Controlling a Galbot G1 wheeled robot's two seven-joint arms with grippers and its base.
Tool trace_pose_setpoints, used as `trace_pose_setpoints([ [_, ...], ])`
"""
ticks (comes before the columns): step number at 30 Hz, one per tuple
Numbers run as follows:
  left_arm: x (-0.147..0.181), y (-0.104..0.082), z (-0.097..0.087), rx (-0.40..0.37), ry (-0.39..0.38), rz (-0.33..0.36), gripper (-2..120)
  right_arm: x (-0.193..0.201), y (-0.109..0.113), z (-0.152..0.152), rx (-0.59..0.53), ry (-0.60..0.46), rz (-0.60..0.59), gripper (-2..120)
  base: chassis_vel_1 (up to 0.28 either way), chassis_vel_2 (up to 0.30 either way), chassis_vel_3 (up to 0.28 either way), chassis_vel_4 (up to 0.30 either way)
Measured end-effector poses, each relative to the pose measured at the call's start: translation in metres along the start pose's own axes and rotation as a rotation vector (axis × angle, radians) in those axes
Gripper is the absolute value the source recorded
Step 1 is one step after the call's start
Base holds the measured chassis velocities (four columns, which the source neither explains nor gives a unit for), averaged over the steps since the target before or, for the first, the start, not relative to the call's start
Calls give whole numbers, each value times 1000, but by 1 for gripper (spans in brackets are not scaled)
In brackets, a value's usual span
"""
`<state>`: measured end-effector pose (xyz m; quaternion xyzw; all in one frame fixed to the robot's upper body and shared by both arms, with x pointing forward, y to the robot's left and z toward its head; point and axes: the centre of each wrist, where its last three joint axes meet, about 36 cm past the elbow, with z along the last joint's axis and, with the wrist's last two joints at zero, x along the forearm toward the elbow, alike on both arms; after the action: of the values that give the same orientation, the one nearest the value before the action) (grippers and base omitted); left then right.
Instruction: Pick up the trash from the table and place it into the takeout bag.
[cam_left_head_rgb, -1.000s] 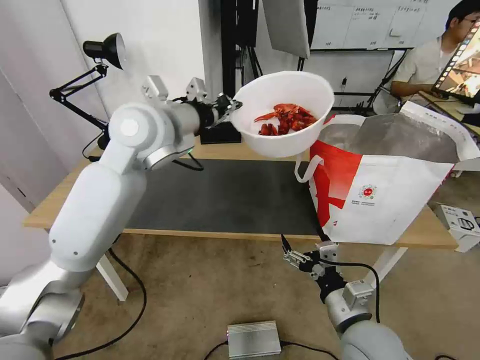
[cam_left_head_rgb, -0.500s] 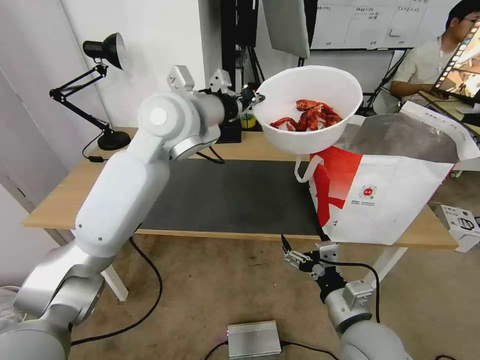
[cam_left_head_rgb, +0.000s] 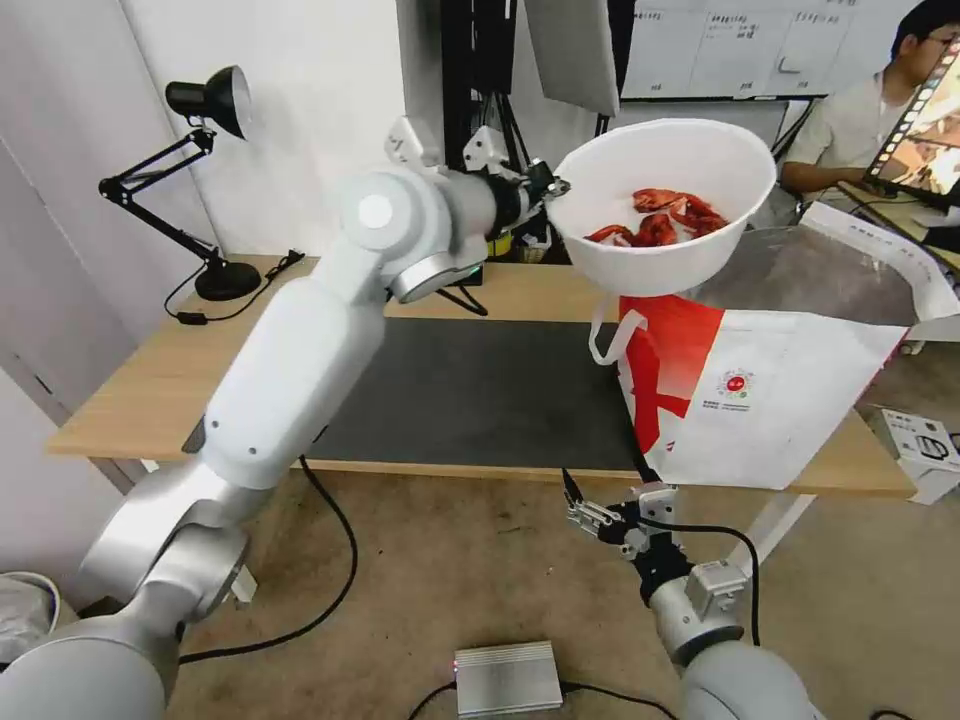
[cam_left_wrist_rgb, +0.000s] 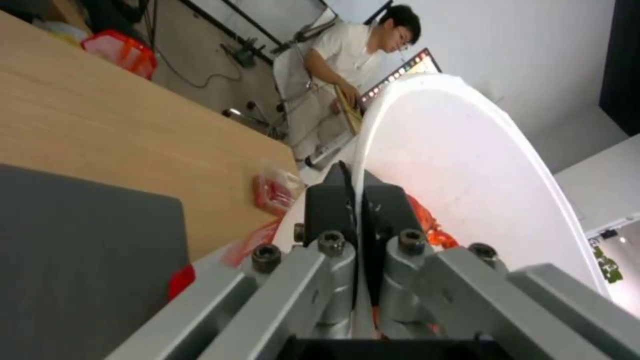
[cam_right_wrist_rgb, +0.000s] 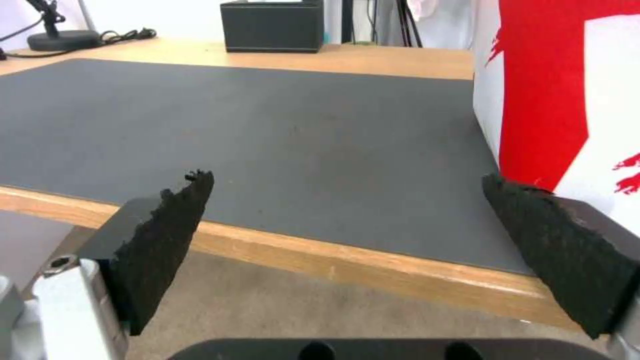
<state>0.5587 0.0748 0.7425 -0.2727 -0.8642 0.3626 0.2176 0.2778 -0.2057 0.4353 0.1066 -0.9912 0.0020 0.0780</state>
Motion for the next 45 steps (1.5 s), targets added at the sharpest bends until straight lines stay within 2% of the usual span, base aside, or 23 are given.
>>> trace_pose_setpoints([
  [16, -34, -22, 11, 24, 3, 46, 0, 0, 0, 0, 0, 0, 0, 100, 0, 0, 0, 0],
  [26, -50, -31, 29, 26, 21, 46, 0, 0, 0, 0, 0, 0, 0, 100, 0, 0, 0, 0],
  [45, -61, -19, 57, 5, 41, 7, 0, 0, 0, 0, 0, 0, 0, 100, 0, 0, 0, 0],
])
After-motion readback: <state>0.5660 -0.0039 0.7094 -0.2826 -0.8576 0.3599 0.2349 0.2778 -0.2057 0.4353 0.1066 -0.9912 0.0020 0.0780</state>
